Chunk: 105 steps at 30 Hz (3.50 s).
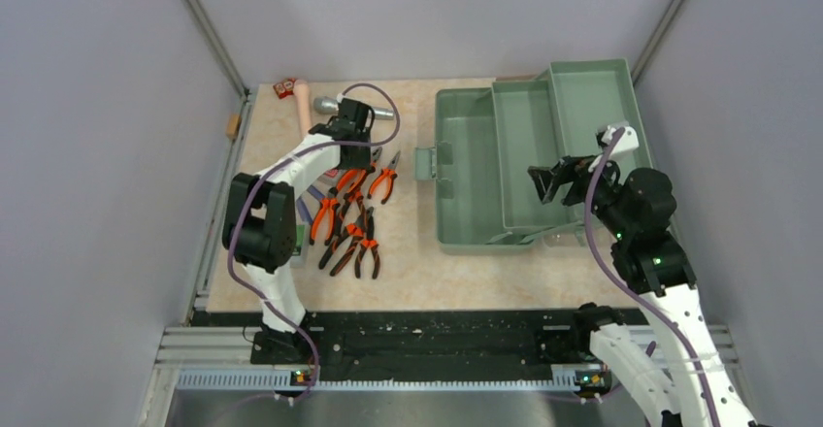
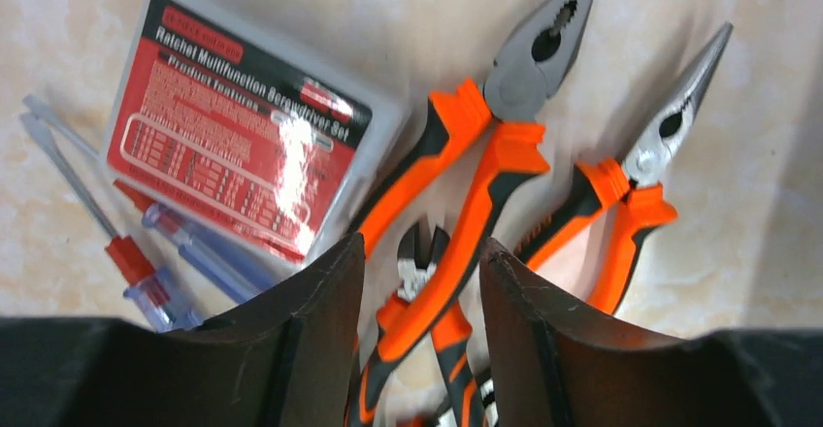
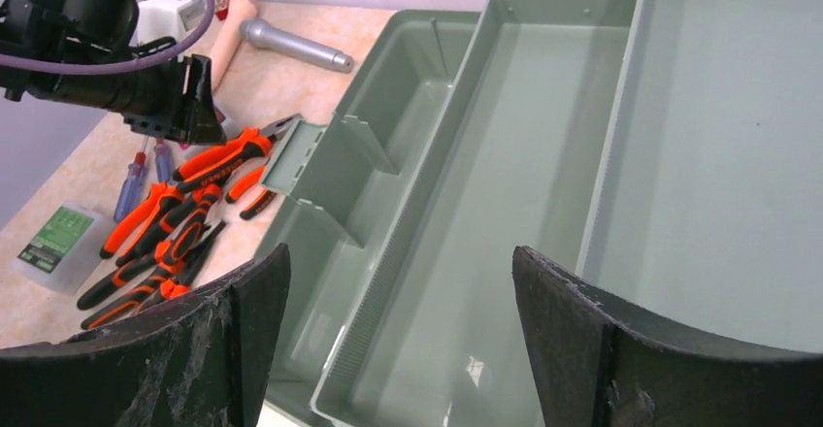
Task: Pack the tool kit
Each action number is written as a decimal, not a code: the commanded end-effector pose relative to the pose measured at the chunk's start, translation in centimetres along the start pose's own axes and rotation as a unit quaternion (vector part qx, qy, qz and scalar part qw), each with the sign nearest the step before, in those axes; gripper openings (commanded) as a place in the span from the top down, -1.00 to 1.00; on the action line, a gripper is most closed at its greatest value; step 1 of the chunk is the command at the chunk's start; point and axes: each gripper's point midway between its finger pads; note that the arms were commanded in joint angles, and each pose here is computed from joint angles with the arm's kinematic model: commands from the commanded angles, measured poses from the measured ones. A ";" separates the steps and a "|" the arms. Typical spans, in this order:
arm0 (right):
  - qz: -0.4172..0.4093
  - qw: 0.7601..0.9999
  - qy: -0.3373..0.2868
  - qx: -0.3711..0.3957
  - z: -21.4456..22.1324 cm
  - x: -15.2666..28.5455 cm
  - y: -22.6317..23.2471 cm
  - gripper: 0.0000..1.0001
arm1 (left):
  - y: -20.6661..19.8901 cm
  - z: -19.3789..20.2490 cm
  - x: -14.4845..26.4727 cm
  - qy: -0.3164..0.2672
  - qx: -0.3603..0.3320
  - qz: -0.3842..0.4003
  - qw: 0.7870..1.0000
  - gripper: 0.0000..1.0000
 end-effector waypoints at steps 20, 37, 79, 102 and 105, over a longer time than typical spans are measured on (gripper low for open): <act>0.030 0.998 -0.051 0.031 -1.4 0.6 -0.6 -0.72 | -3.5 2.4 -3.4 0.092 -0.010 0.106 0.990 0.26; 0.038 0.996 -0.067 0.035 -1.2 1.3 -1.0 -0.76 | -2.7 3.2 -5.0 0.105 -0.031 0.075 0.991 0.39; 0.119 0.979 -0.161 0.032 -2.5 5.3 -4.0 -0.79 | -22.4 -10.6 23.1 -0.168 0.233 0.483 0.827 1.00; 0.123 0.958 -0.256 0.031 -3.3 8.3 -4.6 -0.79 | -30.8 -8.3 12.2 -0.112 0.253 0.402 0.873 0.87; 0.125 0.958 -0.256 0.031 -3.2 8.3 -4.7 -0.79 | -31.7 -7.6 11.0 -0.108 0.247 0.392 0.880 0.72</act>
Point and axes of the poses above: each gripper's point midway between its finger pads, its own x axis back along the fingers, its own y axis along the line the jaws close on, z = x × y, and after that the axes turned 11 degrees about -x, right-handed
